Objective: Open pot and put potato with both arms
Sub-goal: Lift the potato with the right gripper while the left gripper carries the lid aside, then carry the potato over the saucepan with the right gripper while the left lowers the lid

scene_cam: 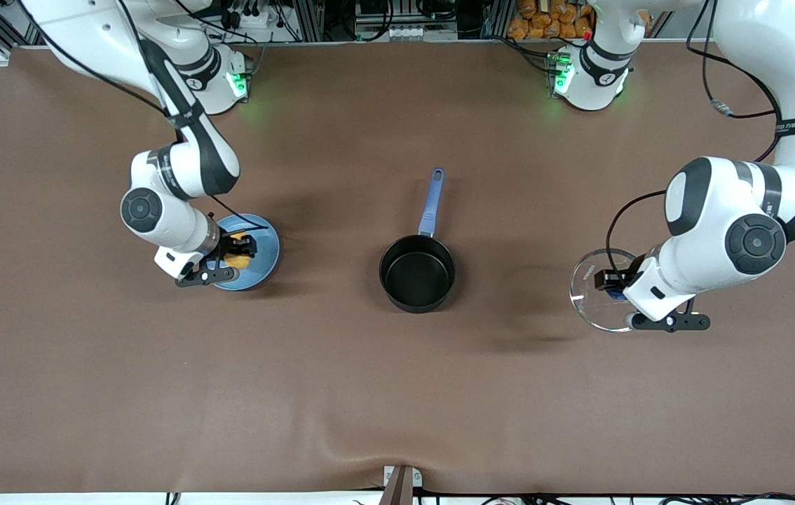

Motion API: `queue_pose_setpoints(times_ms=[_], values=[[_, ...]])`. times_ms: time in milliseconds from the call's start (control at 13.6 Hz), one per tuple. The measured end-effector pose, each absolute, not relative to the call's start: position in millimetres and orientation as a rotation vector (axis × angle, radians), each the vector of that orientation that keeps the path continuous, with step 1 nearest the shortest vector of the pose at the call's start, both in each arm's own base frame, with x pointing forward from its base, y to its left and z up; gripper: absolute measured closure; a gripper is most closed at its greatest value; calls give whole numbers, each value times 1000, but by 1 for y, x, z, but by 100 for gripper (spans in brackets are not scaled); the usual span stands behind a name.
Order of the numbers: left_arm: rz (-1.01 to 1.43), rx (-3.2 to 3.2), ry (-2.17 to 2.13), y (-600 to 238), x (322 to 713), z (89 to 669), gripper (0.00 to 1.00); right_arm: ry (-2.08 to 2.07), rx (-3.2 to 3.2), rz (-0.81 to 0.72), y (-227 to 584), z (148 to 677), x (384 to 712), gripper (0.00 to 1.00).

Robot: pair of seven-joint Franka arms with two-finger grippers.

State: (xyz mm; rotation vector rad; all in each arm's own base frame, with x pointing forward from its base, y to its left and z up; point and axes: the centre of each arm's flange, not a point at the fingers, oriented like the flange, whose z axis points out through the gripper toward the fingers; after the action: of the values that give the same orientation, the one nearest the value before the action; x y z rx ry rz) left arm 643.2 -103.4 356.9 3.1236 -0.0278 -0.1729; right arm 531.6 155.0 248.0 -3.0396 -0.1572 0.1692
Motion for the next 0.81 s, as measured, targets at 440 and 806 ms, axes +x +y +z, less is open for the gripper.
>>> queue_pose_setpoints(times_ms=[440,806], values=[[-47,3107,-104,-33,622,286,33,75,-3013,49,328,328,499,37],[11,3101,-128,5,606,247,33,218,-3015,-25,421,334,479,37]])
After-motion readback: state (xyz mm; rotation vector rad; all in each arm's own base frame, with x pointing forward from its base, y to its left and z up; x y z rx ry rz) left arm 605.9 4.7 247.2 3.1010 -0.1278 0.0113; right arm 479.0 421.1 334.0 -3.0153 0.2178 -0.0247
